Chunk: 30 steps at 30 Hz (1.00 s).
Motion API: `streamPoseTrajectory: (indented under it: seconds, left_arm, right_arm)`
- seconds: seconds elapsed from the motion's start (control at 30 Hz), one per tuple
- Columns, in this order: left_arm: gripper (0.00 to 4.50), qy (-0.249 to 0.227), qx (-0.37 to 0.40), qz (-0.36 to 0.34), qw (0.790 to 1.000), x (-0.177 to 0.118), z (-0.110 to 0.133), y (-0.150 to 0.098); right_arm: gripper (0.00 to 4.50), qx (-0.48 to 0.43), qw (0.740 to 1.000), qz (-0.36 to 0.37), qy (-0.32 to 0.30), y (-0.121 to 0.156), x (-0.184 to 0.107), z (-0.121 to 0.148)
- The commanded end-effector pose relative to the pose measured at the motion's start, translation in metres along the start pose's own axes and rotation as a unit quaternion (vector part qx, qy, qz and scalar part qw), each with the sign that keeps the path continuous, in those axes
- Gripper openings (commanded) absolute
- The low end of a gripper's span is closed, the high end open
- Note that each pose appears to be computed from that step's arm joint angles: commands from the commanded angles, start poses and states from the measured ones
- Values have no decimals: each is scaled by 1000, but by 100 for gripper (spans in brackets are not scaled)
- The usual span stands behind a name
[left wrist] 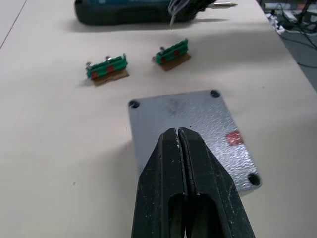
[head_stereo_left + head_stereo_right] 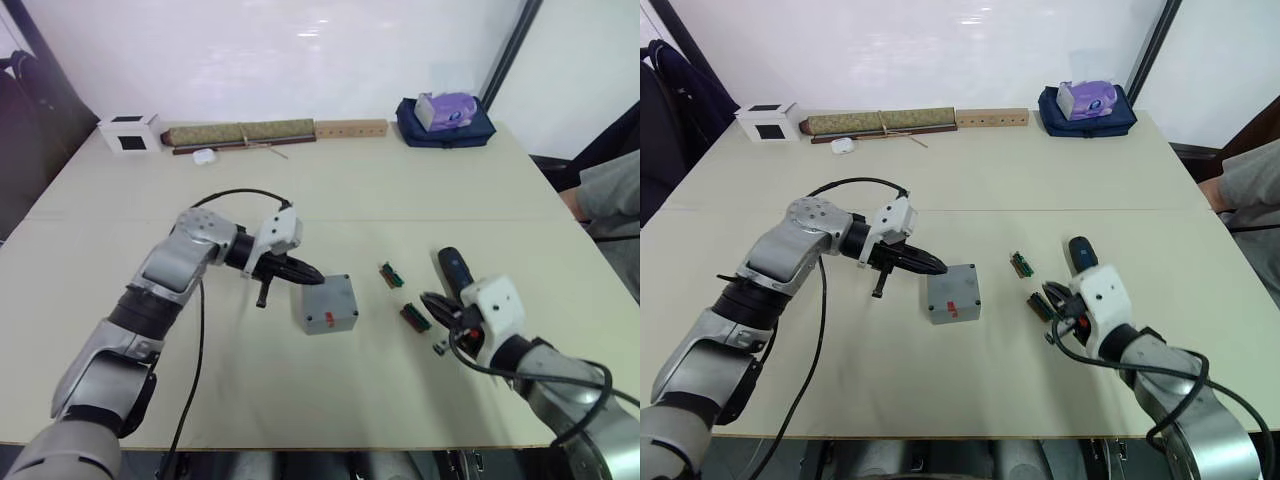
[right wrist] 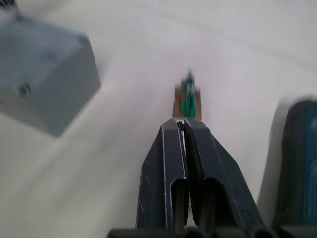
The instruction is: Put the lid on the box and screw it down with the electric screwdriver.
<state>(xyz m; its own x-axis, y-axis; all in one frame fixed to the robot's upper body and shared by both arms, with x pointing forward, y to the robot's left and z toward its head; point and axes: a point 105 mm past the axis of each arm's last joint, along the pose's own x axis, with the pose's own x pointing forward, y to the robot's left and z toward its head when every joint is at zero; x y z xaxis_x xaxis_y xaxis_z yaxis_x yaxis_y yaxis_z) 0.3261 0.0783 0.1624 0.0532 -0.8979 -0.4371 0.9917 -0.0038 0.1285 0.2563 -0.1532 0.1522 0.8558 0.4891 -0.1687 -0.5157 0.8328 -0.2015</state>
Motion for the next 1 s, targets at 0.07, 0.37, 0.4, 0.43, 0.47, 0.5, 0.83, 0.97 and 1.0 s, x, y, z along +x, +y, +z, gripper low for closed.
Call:
streamPoseTrajectory:
  seconds: [0.07,0.37,0.4,0.43,0.47,0.5,0.83,0.97,1.0]
  left_arm:
    - [0,-32,-22,49,998,-17,8,7]
    - [0,-29,-56,76,995,-27,0,-8]
    - [0,-27,-59,78,995,-28,-1,-10]
    - [0,-26,-60,80,995,-28,-2,-11]
    - [0,-26,-61,82,994,-28,-2,-13]
    - [0,-26,-62,83,994,-29,-2,-14]
    - [0,-20,-66,86,994,-30,-5,-15]
    - [0,-15,-64,84,994,-28,-6,-16]
    - [0,-15,-63,83,994,-28,-6,-16]
  right_arm:
    - [8,0,996,66,-52,31,25,29]
    - [8,-9,994,97,-44,44,45,21]
    - [8,-11,994,100,-42,44,46,20]
    - [8,-12,994,100,-40,43,49,18]
    - [8,-13,994,99,-38,43,51,17]
    - [8,-14,994,98,-36,42,53,15]
    - [8,-18,993,109,-45,49,63,15]
    - [8,-23,993,107,-44,48,64,14]
    - [8,-24,993,107,-44,48,64,14]
